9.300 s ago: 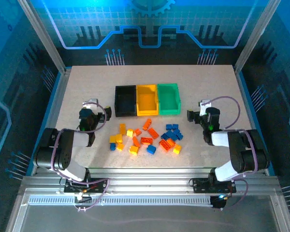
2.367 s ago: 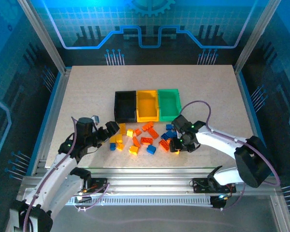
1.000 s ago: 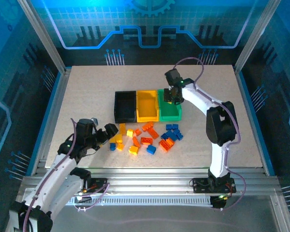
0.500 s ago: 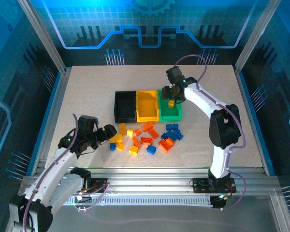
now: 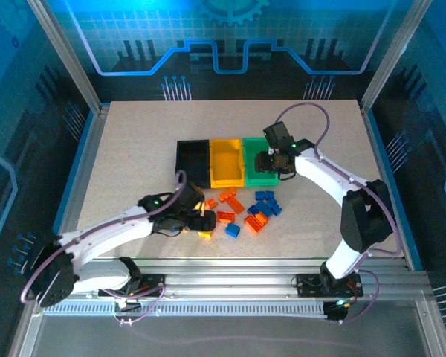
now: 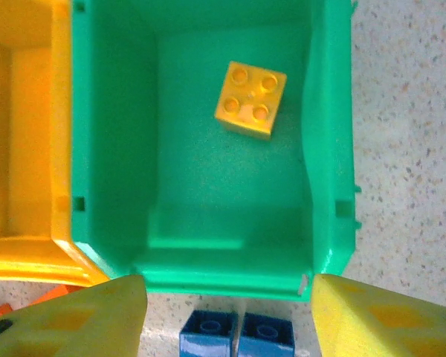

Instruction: Sort the legos into containers by color

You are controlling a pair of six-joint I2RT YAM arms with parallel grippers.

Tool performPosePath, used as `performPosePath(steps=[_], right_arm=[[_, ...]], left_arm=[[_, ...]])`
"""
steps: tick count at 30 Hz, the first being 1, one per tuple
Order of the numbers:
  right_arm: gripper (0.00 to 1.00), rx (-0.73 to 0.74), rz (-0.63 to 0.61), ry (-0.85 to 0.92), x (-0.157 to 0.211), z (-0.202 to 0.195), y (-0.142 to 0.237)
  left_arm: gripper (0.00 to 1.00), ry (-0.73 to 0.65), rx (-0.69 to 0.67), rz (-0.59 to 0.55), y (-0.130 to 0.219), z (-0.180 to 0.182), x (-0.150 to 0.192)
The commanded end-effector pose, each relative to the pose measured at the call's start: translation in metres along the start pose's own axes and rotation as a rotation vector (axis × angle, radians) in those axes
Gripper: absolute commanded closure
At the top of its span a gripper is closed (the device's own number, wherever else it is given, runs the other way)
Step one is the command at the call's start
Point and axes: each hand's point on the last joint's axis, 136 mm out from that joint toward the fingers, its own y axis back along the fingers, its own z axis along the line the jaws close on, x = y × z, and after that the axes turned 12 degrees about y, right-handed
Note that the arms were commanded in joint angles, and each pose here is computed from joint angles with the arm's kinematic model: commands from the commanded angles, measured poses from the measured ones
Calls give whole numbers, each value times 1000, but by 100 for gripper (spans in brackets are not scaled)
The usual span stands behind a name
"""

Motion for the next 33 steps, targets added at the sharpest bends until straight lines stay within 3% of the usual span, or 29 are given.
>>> performPosePath(steps=[1,15,21,28,33], right_arm=[[38,-18,-48,-32,-6,-2,10],[38,-12,-84,-92,-4,-26,23],[38,-8,-93,-113,-7,-34,26],[38,-3,-100,-139,-6,-42,30],[38,14,-92,-182,6,-53,28]], left_arm=[[8,-104,-95,-77,-8,-6,-11],[27,-178,-222,-35,-50,-7,5],[48,-169,-234,-16,-59,-5,11],[61,-136,-196,-52,-27,-10,8],[60,-156,-14,-144,21,-63,-25]])
